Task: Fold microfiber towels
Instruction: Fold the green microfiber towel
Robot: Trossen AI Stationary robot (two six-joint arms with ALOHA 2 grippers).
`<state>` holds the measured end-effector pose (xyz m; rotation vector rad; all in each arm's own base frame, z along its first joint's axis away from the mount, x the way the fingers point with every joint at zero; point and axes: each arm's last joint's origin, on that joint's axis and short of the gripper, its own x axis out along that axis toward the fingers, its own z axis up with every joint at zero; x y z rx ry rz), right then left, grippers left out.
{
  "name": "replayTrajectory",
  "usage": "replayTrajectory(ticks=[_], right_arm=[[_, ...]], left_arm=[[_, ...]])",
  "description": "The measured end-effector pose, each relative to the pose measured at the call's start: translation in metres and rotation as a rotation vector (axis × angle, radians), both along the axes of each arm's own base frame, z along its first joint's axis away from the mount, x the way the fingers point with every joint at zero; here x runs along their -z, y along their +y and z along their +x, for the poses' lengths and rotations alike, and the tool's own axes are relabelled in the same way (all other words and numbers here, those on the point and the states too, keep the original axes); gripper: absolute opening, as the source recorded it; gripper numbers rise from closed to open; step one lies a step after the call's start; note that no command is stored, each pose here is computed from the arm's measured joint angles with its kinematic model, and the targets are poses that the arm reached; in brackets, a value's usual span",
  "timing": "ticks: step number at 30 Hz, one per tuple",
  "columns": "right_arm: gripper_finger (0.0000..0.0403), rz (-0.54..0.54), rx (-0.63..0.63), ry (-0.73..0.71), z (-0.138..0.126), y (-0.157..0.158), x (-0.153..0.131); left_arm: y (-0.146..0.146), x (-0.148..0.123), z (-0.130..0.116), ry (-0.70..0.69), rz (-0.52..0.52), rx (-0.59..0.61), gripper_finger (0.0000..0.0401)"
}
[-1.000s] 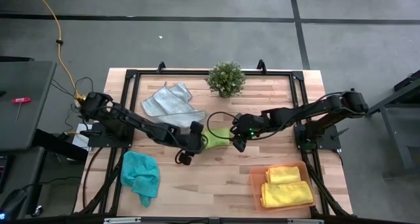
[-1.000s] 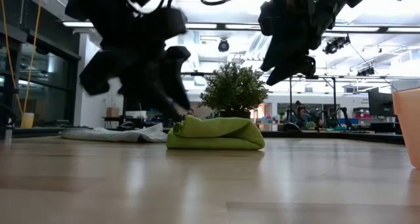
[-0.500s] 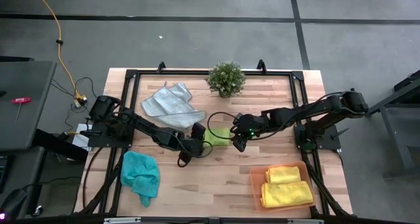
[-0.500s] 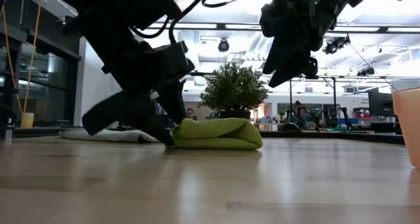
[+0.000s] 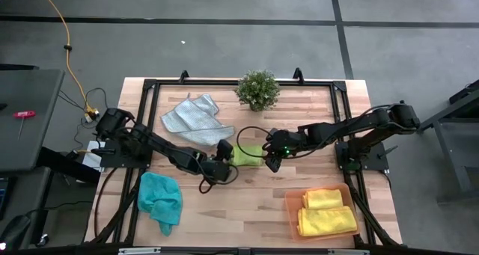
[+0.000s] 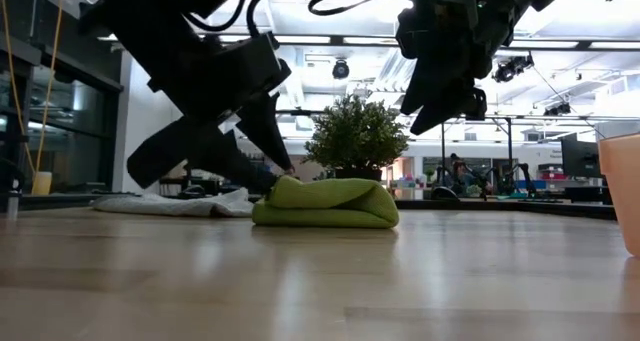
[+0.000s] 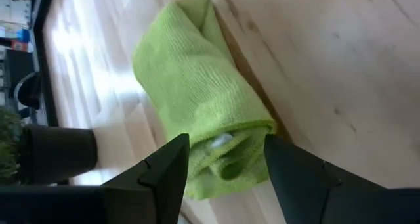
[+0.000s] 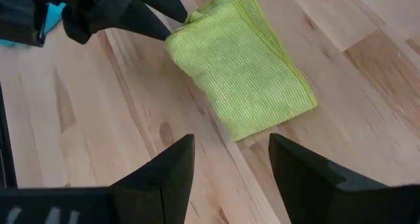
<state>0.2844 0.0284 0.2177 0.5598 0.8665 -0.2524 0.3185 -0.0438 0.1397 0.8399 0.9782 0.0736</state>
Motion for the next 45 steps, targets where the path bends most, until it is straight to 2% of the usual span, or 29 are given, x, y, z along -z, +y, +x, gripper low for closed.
replayTrajectory(ticks=[5, 12, 18, 32, 37, 43, 45], right_arm=[[0.0188, 0.003, 0.004, 0.000, 0.000, 0.000, 0.000], [0.0188, -0.009, 0.013, -0.001, 0.000, -0.001, 0.000], [0.0188, -0.010, 0.015, -0.001, 0.000, -0.001, 0.000], [0.0188, -0.010, 0.015, -0.001, 0.000, -0.001, 0.000], [0.0188, -0.005, 0.025, -0.001, 0.000, -0.001, 0.000], [0.0188, -0.007, 0.027, -0.001, 0.000, -0.001, 0.000], [0.0188, -0.007, 0.027, -0.001, 0.000, -0.001, 0.000]], left_arm=[[0.000, -0.001, 0.000, 0.006, 0.012, 0.015, 0.0189], [0.008, 0.002, 0.001, 0.064, -0.016, 0.110, 0.0189], [0.019, 0.000, 0.005, 0.038, -0.018, 0.089, 0.0189], [0.031, 0.001, 0.005, 0.057, -0.022, 0.122, 0.0184], [0.033, 0.000, 0.006, 0.042, -0.013, 0.112, 0.0132], [0.033, 0.000, 0.007, 0.036, -0.018, 0.124, 0.0017], [0.033, -0.003, 0.008, 0.039, -0.006, 0.130, 0.0009]])
